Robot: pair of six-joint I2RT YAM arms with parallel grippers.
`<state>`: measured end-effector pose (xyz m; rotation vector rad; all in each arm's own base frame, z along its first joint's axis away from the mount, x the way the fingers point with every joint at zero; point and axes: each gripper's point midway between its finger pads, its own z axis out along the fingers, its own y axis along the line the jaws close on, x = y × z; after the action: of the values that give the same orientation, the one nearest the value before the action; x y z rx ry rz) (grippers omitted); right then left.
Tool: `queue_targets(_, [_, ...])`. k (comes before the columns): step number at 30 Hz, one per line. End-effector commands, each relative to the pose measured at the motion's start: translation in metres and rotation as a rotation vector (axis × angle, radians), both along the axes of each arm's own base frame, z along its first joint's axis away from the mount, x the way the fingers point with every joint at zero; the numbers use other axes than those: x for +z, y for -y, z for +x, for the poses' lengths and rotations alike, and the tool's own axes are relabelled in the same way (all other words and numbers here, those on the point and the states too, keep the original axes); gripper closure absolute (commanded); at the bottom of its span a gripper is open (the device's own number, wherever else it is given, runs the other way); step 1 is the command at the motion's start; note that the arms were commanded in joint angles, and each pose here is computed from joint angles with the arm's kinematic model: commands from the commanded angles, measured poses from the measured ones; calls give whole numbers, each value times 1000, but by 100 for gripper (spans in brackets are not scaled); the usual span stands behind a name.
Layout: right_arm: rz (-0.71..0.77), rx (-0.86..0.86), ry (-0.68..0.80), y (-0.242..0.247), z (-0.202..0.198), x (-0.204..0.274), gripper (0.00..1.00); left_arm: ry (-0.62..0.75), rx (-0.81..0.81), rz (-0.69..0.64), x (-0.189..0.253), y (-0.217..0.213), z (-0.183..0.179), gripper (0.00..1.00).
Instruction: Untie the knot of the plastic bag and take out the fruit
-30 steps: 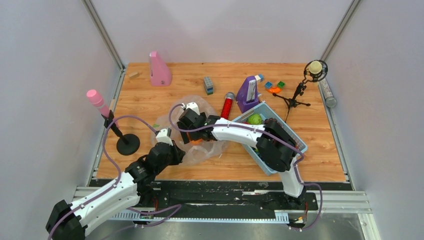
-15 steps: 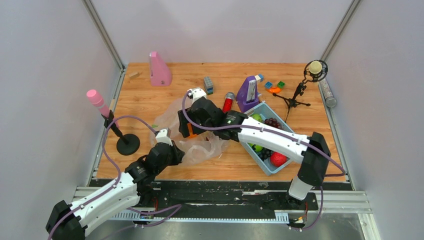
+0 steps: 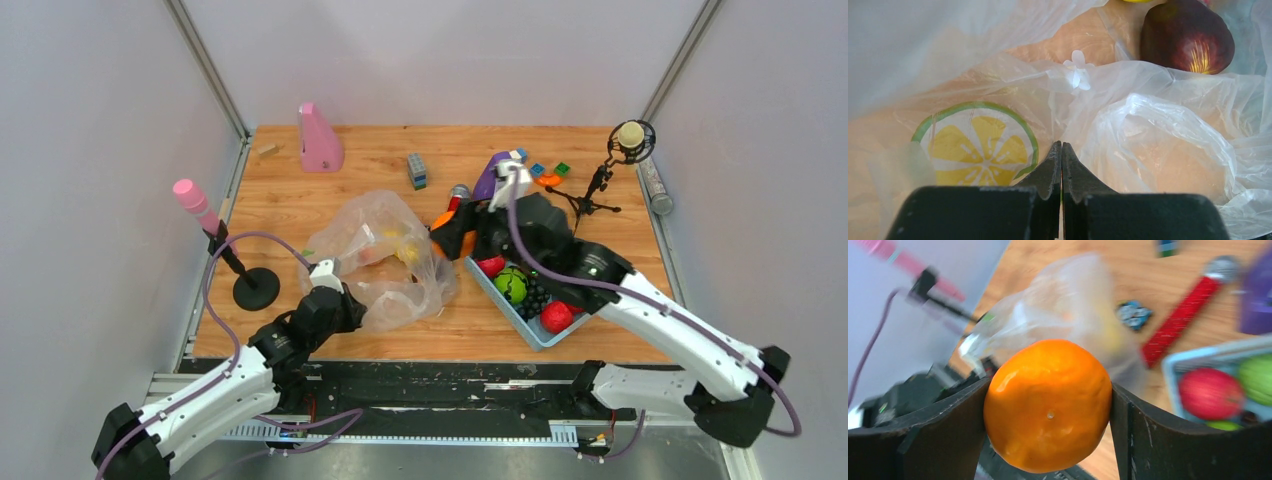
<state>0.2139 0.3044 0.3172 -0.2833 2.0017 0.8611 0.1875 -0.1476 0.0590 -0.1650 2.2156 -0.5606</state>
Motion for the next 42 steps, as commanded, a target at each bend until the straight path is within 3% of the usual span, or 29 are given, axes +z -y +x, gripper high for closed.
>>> queue_targets(1, [-28,-263,-45,79,36,-26,35,35,15,-9,17,0,5,100])
queue_targets(7, [-157,-439,-139,146,76,-84,34,36,17,-8,21,-2,4,100])
queue_targets(16, [-390,-567,-234,182,108,-158,34,33,16,-14,26,-3,1,100])
queue_targets(22, [-452,-595,-274,190,107,-183,28,44,17,-21,33,-3,2,100])
queue_targets(33, [-447,-635,-259,198,102,-169,3,57,15,-28,41,-3,3,99])
queue_targets(42, [-404,-603,-210,193,101,-132,0,83,20,-36,57,-3,5,92])
